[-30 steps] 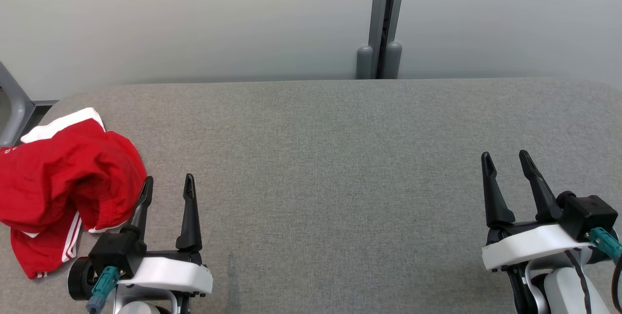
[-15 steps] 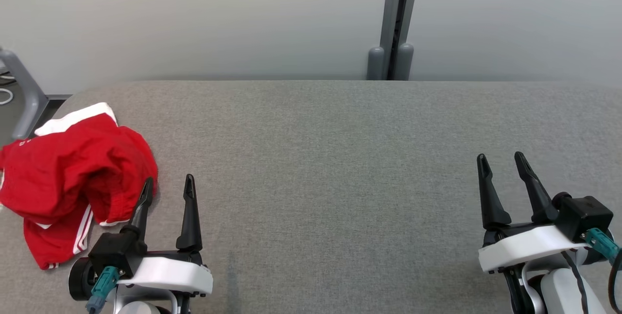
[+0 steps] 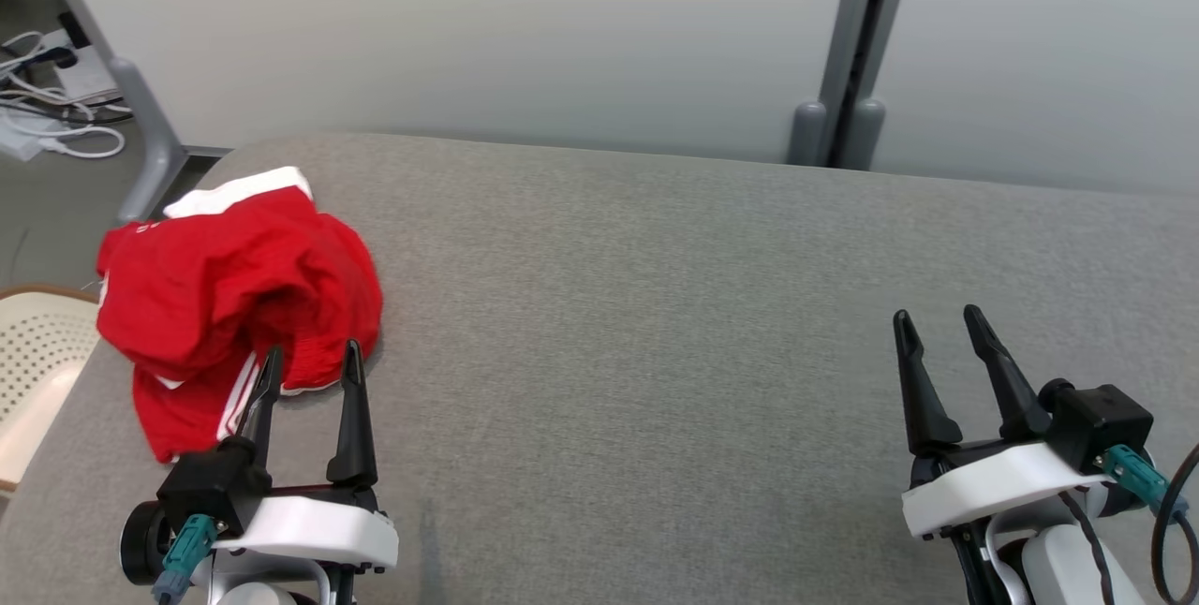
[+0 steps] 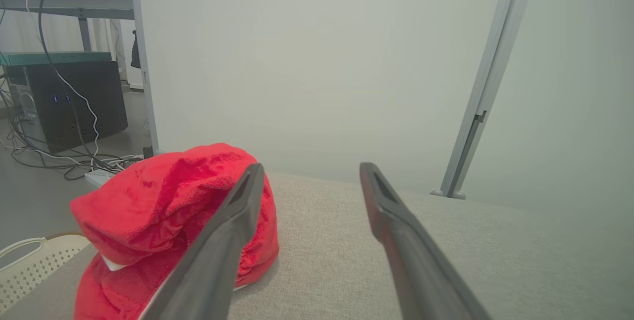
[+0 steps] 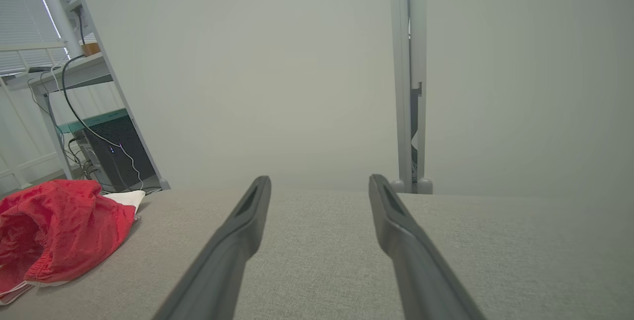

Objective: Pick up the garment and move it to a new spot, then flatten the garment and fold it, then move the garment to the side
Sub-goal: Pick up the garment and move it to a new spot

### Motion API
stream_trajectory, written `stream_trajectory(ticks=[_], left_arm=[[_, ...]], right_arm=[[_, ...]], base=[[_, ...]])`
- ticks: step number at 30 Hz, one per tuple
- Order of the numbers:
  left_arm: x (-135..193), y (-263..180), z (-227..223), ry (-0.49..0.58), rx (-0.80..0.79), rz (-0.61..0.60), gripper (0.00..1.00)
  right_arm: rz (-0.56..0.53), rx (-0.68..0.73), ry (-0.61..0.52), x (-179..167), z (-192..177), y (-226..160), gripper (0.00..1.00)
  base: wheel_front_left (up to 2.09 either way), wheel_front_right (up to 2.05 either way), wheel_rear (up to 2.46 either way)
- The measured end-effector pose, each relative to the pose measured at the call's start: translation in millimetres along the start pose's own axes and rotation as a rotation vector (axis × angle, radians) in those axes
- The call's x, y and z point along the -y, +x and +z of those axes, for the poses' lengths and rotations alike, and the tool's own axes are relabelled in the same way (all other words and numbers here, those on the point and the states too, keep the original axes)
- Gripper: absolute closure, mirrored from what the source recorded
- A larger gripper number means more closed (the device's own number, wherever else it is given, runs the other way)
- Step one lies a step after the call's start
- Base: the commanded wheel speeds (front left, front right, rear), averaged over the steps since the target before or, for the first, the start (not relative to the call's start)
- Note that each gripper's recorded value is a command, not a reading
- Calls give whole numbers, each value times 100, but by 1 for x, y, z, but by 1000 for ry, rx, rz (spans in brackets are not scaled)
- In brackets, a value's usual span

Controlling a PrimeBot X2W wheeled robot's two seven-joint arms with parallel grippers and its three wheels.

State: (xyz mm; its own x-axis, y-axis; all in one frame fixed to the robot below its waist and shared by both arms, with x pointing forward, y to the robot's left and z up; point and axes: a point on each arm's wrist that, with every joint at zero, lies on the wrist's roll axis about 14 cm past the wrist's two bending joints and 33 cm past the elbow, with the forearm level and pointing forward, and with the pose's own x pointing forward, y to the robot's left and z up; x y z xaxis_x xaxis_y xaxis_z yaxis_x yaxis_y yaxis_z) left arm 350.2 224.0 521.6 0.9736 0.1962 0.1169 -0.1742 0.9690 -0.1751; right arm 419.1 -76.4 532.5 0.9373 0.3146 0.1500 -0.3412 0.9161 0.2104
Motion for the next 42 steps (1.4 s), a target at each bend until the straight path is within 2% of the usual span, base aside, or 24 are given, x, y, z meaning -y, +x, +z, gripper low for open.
stream_trajectory(ticks=[25,33,42], left_arm=[[-90,-56,16,33,30,257,0],[-103,-65,19,39,37,300,0],[-103,-60,13,39,16,295,0]], right_arm=[[287,-87,53,-104,-32,26,0],[326,-102,62,-118,-37,27,0],[319,-115,72,-115,-42,27,0]], base=[[0,0,0],[0,0,0],[0,0,0]])
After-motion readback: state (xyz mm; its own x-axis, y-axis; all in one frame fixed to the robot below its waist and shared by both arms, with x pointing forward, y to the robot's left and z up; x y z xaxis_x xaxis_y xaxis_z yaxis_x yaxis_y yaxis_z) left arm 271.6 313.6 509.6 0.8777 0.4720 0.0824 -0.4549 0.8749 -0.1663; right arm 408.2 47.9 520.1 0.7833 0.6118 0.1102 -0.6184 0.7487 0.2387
